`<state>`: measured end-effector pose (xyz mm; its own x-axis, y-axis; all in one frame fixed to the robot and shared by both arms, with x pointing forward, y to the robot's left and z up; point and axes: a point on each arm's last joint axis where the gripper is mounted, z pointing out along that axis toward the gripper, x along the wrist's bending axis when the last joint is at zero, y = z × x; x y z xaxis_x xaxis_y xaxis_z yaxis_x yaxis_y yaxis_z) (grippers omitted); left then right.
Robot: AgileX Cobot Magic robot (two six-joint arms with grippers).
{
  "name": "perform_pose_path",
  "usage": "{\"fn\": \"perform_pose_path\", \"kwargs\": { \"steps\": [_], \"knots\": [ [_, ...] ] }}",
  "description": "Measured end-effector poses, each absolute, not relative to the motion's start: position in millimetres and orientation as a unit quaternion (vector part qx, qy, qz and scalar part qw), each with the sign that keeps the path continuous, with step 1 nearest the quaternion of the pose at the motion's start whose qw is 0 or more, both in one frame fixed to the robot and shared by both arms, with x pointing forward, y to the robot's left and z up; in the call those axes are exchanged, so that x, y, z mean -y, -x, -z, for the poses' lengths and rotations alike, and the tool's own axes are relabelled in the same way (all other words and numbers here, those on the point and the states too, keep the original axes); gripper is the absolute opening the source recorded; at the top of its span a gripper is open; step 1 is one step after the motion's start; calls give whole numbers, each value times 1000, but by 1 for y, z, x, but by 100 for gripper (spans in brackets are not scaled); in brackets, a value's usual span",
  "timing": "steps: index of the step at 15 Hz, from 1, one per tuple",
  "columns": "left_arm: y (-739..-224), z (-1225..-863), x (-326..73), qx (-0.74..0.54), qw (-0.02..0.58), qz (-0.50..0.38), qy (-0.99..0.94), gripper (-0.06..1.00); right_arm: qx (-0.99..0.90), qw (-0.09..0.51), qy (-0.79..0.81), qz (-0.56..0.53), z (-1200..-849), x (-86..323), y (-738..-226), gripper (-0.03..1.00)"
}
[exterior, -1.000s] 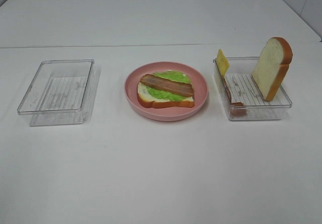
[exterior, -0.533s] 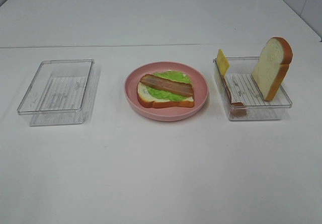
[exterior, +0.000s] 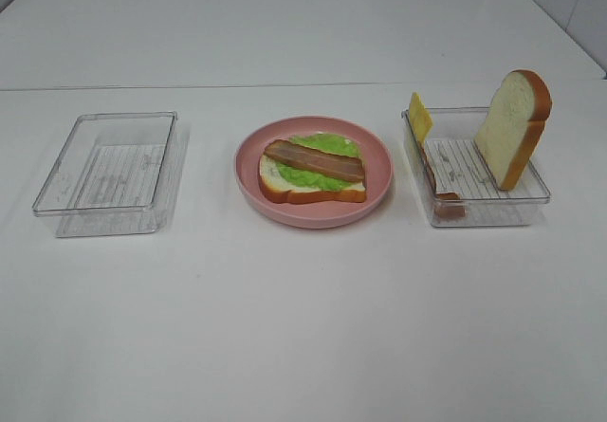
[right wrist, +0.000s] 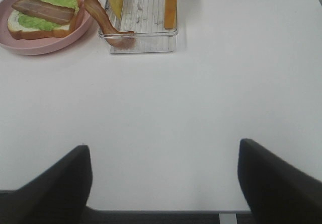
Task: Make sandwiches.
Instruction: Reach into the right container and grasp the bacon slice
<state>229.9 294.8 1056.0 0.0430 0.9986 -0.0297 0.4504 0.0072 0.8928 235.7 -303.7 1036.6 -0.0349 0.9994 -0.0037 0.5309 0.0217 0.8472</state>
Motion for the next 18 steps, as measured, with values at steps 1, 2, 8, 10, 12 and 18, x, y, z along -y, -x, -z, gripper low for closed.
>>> {"fn": "perform_pose_path", "kwargs": {
  "steps": [1,2,8,10,12,18],
  "knots": [
    [-230,-1056,-295,-595,387,-354,-609,99,-630,342,-607,-343,-1037,305,-236,79],
    [-230,-1056,-295,-600,384,-357,-604,99,-629,347,-607,-338,-1037,306,-236,79],
    [-230,-1056,-294,-616,374,-368,-587,99,-639,332,-616,-320,-1043,305,-245,79],
    [-230,-1056,-294,-616,374,-368,-587,99,-667,284,-637,-264,-1066,302,-279,79],
    [-230,-1056,-294,-616,374,-368,-587,99,-690,232,-654,-205,-1085,297,-332,79],
    [-230,-1056,-294,-616,374,-368,-587,99,-696,122,-701,-95,-1084,275,-524,88]
  ]
}}
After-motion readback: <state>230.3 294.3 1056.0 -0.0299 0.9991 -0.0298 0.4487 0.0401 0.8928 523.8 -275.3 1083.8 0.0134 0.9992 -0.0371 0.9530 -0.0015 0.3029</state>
